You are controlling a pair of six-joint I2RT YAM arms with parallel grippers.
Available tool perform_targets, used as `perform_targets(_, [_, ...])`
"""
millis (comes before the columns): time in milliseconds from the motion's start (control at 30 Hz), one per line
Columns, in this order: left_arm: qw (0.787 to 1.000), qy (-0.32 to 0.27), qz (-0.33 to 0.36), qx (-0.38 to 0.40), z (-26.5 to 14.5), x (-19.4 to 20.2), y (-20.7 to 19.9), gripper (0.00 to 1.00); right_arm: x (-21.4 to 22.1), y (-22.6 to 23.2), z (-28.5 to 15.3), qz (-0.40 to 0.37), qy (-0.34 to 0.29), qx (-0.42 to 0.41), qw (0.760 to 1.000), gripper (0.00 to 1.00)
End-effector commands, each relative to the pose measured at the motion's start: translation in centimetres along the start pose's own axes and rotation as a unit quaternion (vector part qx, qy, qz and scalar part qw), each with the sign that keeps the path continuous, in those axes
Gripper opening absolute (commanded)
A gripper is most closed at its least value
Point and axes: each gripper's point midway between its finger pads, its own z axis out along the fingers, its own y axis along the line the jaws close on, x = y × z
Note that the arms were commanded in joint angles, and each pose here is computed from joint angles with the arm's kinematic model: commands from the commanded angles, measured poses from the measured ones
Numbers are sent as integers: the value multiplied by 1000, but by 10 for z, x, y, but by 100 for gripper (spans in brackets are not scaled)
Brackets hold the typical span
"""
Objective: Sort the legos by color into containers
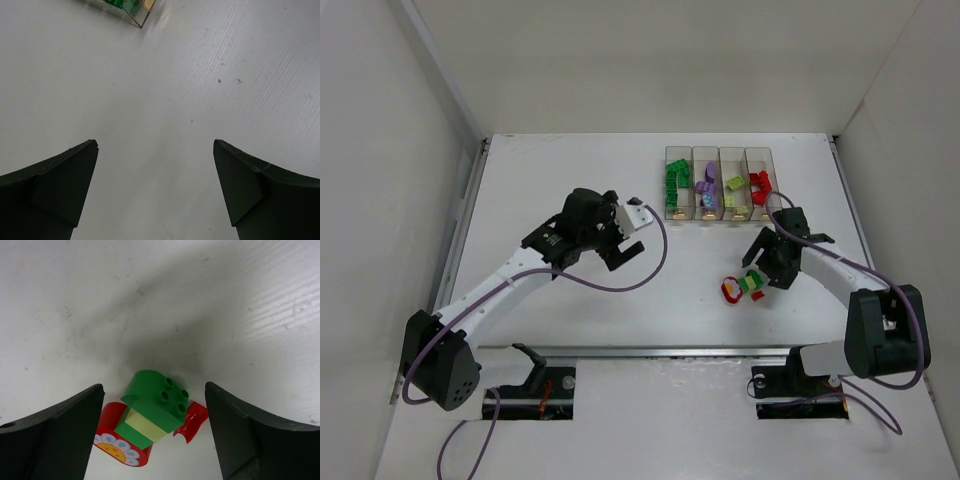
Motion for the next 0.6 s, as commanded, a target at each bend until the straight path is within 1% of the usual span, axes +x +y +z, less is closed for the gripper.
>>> perform_targets(0, [1000, -26, 0, -14, -7, -19, 8, 100, -14, 20, 1, 6, -23, -46, 999, 85])
perform_targets(33, [1000, -26, 0, -14, -7, -19, 8, 100, -16, 24, 0, 6, -25, -55, 998, 82])
perform_targets(67, [1000, -26, -5, -14, -7, -19, 7, 100, -13, 23, 4, 1, -20, -58, 998, 76])
perform_targets(100, [1000, -26, -5, -14, -7, -19, 7, 100, -13, 29, 3, 1, -19, -72, 997, 73])
perform_targets(200, [1000, -26, 0, -14, -7, -19, 8, 100, -3, 39, 12, -10, 3, -78, 997, 66])
perform_targets(267, [1000, -25, 3, -4, -7, -17, 4, 100, 8, 54, 16, -15, 16, -91, 996, 61])
perform_targets(300, [1000, -24, 2, 5, -6, -19, 2, 100, 8, 64, 14, -20, 14, -101, 995, 59])
perform_targets(333, [1000, -24, 2, 5, -6, -19, 2, 100, 17, 74, 13, -34, 21, -107, 993, 59])
perform_targets(467, [1000, -26, 1, 16, -7, -20, -2, 100, 25, 107, 11, -61, 25, -124, 990, 59])
perform_targets(567, [1000, -22, 0, 18, -5, -18, -2, 100, 23, 125, 6, -61, 22, -138, 988, 58])
